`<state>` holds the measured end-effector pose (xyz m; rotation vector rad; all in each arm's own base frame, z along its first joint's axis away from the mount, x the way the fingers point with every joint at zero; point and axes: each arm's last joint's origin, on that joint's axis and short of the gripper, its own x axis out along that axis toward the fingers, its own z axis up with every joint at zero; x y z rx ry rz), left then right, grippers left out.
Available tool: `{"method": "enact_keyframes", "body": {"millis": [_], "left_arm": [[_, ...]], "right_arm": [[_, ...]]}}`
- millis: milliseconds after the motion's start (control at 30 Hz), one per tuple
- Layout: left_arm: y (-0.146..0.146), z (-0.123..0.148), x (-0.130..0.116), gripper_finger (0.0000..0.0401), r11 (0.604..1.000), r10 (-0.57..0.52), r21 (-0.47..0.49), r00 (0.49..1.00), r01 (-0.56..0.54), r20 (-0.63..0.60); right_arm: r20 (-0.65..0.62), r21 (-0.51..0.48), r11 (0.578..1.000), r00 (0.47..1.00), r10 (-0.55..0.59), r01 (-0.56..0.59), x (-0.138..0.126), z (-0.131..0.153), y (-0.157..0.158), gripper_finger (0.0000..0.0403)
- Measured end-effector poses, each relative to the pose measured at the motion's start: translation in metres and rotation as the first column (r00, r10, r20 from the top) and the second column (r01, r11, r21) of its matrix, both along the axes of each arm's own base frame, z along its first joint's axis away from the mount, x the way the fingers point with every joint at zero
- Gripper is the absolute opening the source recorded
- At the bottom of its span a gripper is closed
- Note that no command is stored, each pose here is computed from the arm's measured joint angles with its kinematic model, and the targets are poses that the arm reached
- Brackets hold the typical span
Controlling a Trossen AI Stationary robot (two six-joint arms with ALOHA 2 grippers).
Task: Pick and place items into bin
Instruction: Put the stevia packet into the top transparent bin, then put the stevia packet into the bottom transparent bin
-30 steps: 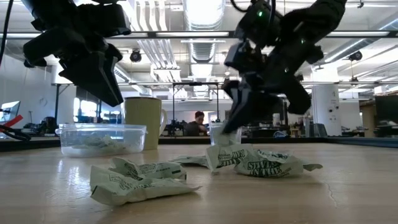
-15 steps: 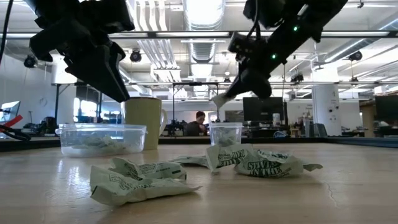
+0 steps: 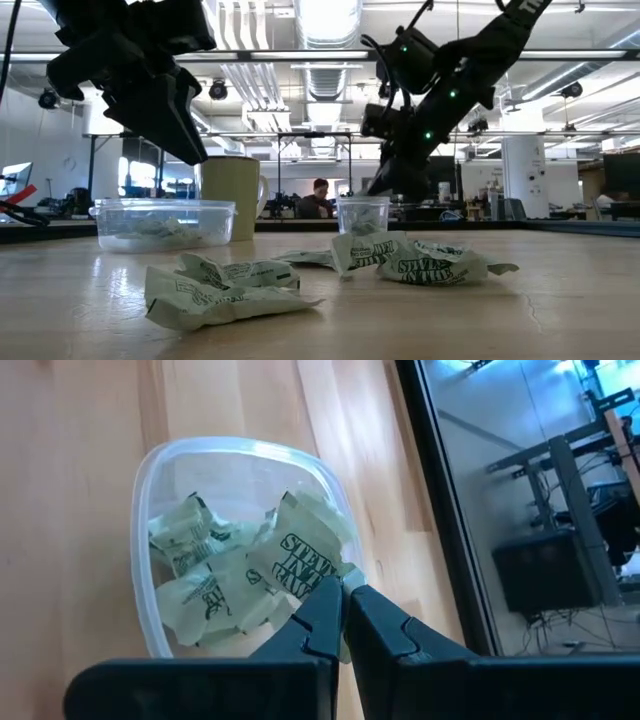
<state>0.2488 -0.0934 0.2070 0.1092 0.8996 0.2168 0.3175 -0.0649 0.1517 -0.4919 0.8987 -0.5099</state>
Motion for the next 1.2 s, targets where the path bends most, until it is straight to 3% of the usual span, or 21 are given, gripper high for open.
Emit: {"method": "enact_keyframes", "body": {"millis": [367,667,833,967,1067,1200], "left_arm": [[0.0,0.0,0.0,0.01,1.0,0.0,0.0,1.0,0.0,0.0],[0.0,0.0,0.0,0.01,1.0,0.0,-0.001,1.0,0.0,0.0],[0.0,0.0,0.0,0.01,1.0,0.001,-0.001,1.0,-0.001,0.001],[-0.001,0.001,0.001,0.01,1.0,0.002,-0.009,1.0,-0.002,0.018],[-0.002,0.003,0.006,0.01,1.0,-0.023,-0.014,0.997,0.024,0.074],[-0.006,0.005,0.014,0.01,0.991,-0.136,0.016,0.974,0.135,0.18]], "right_arm": [[0.025,0.033,0.999,1.0,0.007,-0.008,-0.001,0.004,0.002,0.0013],[0.043,0.077,0.996,0.998,0.045,-0.048,-0.001,0.006,0.003,0.0088],[0.083,0.006,1.0,0.996,0.02,-0.021,-0.004,0.023,0.012,0.0122],[0.132,-0.009,0.998,0.989,0.069,-0.069,-0.01,0.045,0.03,0.0131],[0.147,-0.005,0.993,0.982,0.115,-0.115,-0.018,0.06,0.045,0.0131],[0.166,0.064,0.978,0.969,0.185,-0.197,-0.033,0.075,0.064,0.0127]]}}
